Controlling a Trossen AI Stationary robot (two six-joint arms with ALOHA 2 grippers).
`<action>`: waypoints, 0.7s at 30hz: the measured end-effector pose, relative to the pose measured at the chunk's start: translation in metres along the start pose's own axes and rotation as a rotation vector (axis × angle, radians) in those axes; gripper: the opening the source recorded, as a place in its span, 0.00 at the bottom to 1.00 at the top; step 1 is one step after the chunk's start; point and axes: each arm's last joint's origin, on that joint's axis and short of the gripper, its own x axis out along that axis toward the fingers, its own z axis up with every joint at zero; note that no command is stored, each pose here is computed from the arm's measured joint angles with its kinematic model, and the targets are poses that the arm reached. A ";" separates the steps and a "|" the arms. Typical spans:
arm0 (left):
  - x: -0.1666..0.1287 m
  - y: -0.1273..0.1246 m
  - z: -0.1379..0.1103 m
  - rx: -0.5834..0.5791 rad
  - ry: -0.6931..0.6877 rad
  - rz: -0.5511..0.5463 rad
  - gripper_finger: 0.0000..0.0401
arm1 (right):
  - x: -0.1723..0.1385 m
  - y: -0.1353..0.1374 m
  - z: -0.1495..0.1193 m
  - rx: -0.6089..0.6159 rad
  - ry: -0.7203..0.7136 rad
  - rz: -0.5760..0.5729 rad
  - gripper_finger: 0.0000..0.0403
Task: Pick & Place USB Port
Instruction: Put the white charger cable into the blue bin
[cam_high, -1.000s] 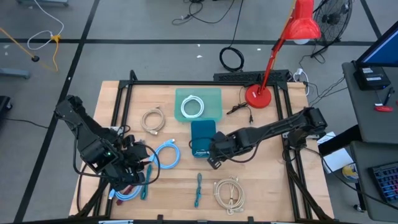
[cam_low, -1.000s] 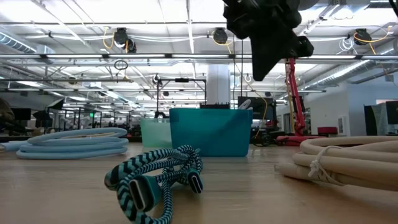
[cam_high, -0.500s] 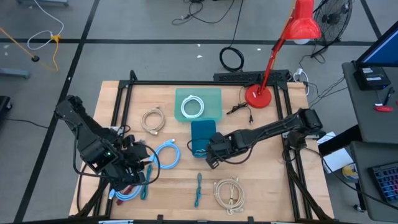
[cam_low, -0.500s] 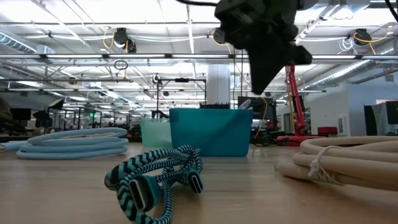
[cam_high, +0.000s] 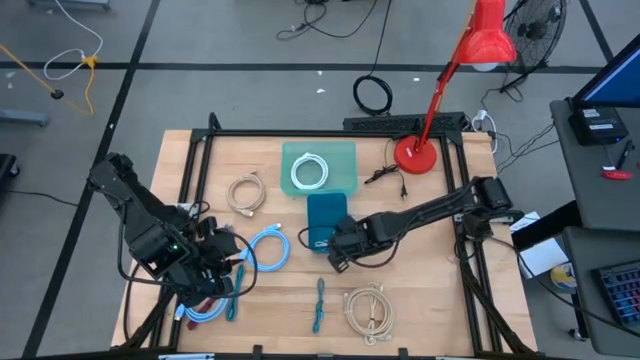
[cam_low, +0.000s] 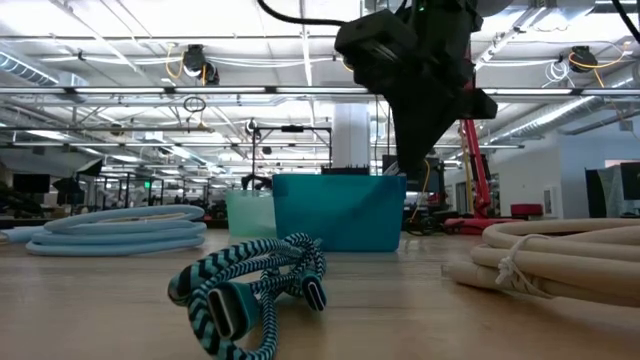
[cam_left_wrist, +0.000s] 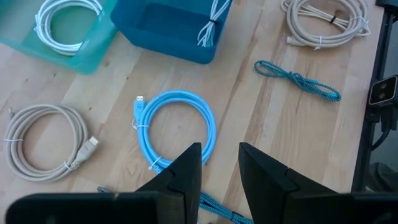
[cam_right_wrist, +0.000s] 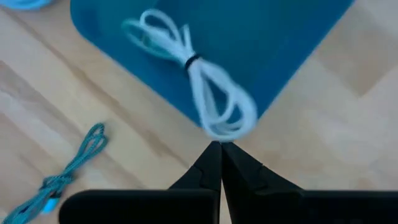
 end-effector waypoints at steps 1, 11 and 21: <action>0.000 0.000 0.000 0.000 0.000 0.000 0.27 | -0.001 -0.001 0.001 0.006 -0.015 -0.004 0.00; 0.000 0.000 -0.001 0.002 0.001 -0.002 0.27 | -0.001 -0.002 0.008 0.017 -0.071 -0.015 0.00; 0.000 0.000 -0.001 0.002 0.001 -0.002 0.27 | 0.007 -0.007 0.020 0.015 -0.109 -0.044 0.00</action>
